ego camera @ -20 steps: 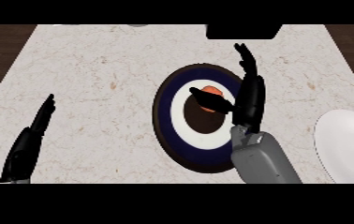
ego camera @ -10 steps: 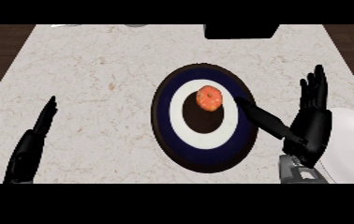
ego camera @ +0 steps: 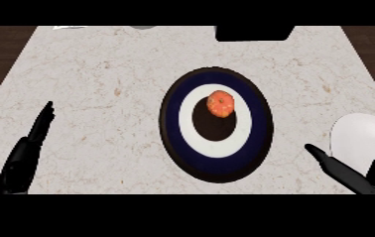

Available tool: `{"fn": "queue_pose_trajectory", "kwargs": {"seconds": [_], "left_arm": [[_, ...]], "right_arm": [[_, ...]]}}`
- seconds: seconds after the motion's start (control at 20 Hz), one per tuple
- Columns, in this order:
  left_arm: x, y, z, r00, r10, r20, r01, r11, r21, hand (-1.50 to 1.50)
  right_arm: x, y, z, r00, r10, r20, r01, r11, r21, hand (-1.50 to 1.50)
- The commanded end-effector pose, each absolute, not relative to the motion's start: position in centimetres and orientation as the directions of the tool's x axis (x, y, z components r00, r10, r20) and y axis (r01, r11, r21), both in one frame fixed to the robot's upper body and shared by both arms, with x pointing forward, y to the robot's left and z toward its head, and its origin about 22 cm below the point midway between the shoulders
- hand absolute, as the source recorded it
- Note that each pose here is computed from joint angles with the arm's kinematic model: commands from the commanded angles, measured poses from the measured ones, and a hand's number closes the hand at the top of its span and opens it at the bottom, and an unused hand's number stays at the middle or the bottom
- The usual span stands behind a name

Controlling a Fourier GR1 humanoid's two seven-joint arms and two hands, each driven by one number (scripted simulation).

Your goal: Pick the squash from the plate and place it in the plate

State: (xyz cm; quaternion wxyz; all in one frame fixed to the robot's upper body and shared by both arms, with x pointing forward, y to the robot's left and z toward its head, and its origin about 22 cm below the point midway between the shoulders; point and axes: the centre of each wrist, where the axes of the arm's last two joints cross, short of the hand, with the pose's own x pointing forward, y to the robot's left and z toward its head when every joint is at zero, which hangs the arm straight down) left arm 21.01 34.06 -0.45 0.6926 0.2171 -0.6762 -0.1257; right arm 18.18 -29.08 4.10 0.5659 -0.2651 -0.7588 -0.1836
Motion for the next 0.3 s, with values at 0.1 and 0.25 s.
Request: {"fn": "queue_pose_trajectory", "kwargs": {"seconds": [0.1, 0.25], "left_arm": [[21.6, 32.2, -1.6, 0.046, -0.453, 0.890, -0.112, 0.883, 0.456, 0.00], [23.1, 32.8, 1.1, 0.048, -0.473, 0.880, -0.104, 0.874, 0.475, 0.00]], "right_arm": [[13.3, -35.0, 0.9, -0.270, 0.184, 0.945, 0.600, 0.800, 0.016, -1.50], [14.5, -36.3, -0.4, -0.228, 0.203, 0.952, 0.619, 0.785, -0.019, -1.50]]}}
